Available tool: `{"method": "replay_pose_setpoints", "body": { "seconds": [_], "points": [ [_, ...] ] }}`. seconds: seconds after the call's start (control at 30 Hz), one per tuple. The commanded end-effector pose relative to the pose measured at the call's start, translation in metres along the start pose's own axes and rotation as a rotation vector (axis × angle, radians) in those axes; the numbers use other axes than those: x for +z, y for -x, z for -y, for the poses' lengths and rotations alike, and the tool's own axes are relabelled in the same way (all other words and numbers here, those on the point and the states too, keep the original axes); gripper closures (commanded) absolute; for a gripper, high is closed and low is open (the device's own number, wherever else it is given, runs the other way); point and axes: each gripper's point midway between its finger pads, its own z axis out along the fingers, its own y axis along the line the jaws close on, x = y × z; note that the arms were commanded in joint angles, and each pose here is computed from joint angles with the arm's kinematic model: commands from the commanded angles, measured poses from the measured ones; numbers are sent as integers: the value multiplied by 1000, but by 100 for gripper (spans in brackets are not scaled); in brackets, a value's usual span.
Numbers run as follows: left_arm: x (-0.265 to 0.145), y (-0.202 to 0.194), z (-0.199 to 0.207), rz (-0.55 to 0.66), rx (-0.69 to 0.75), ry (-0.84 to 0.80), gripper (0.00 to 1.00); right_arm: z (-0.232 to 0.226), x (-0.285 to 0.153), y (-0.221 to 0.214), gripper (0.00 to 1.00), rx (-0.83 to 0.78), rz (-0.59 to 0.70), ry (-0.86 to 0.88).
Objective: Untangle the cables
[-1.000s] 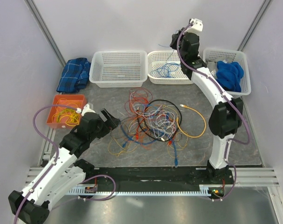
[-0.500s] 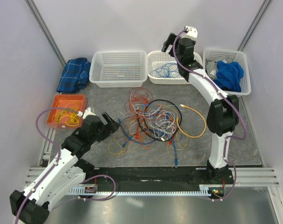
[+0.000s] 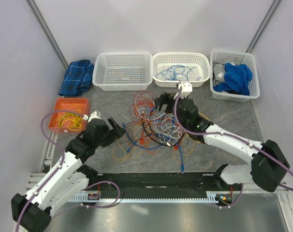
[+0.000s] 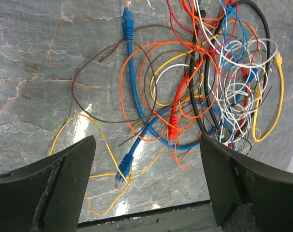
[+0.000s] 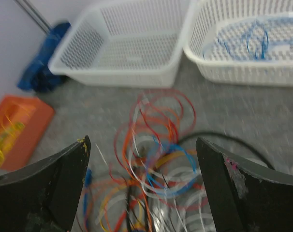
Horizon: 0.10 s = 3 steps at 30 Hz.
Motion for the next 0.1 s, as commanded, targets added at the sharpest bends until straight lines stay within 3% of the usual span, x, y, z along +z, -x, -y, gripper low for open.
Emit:
{"method": "replay_pose_setpoints", "body": {
  "seconds": [0.0, 0.07],
  "points": [
    [-5, 10, 14, 45, 64, -78, 7, 17, -31, -38, 2, -52, -45, -34],
    [-7, 13, 15, 56, 82, -86, 4, 5, -44, -39, 2, -61, -47, 15]
  ]
}}
